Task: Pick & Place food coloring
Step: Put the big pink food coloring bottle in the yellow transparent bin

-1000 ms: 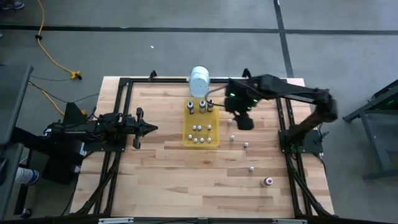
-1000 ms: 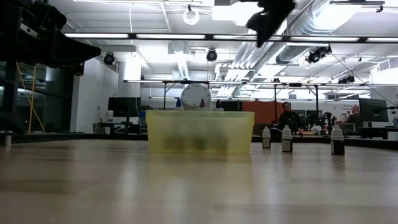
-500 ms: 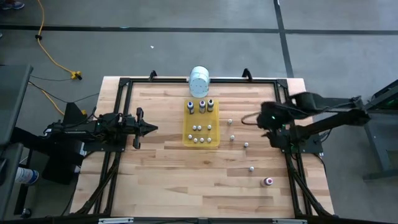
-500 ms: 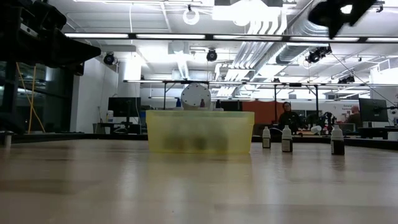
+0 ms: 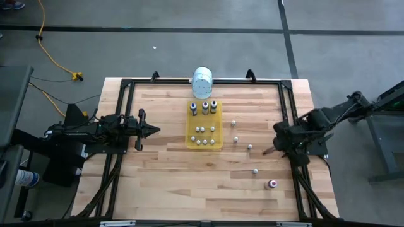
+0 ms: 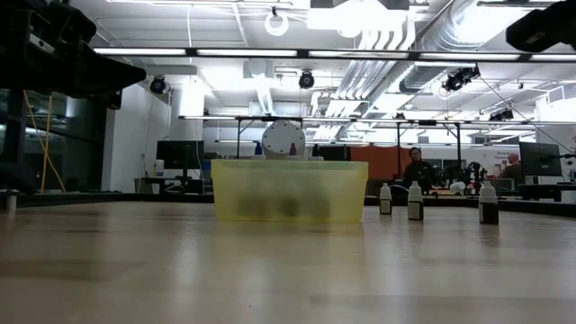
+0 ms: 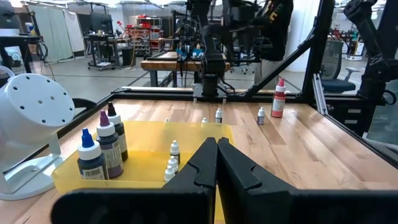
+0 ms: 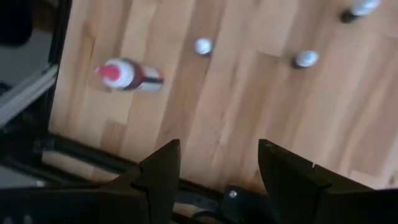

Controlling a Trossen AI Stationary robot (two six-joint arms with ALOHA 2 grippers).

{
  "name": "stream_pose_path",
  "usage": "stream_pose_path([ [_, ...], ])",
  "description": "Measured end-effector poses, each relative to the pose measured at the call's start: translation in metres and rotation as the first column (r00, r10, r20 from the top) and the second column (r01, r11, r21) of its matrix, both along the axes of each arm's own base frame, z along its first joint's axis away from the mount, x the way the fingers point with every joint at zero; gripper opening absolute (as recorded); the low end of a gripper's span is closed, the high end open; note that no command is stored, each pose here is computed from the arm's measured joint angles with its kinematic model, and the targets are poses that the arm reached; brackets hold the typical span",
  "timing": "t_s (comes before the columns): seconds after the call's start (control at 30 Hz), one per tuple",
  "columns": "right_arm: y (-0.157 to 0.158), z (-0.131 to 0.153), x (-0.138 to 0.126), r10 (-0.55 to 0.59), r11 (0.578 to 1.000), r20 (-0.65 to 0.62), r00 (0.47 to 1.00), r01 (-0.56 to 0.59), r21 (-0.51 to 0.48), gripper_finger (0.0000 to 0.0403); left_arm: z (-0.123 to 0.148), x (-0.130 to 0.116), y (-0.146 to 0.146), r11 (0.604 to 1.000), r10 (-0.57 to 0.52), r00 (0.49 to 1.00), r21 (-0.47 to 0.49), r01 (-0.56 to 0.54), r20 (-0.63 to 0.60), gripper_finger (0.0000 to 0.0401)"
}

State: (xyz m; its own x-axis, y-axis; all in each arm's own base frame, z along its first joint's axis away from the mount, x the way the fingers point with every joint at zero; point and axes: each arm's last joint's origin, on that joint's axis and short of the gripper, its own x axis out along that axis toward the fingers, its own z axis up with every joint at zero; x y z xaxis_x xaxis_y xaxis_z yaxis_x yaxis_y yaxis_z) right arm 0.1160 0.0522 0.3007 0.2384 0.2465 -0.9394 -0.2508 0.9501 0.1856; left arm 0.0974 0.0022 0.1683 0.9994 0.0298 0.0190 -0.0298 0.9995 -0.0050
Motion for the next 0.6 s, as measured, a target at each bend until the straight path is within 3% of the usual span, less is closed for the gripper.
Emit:
stream_pose_path([
  [0.27,0.032,-0.009,0.003,0.227,0.974,0.001,0.974,-0.227,0.016,0.0204,0.0,0.0,0.0,1.0,0.0,1.0,0.0,0.0,0.0,0.0],
  [0.6,0.078,-0.03,0.025,0.363,0.931,-0.031,0.931,-0.361,0.061,0.0204,0.0,0.0,0.0,1.0,0.0,1.0,0.0,0.0,0.0,0.0],
])
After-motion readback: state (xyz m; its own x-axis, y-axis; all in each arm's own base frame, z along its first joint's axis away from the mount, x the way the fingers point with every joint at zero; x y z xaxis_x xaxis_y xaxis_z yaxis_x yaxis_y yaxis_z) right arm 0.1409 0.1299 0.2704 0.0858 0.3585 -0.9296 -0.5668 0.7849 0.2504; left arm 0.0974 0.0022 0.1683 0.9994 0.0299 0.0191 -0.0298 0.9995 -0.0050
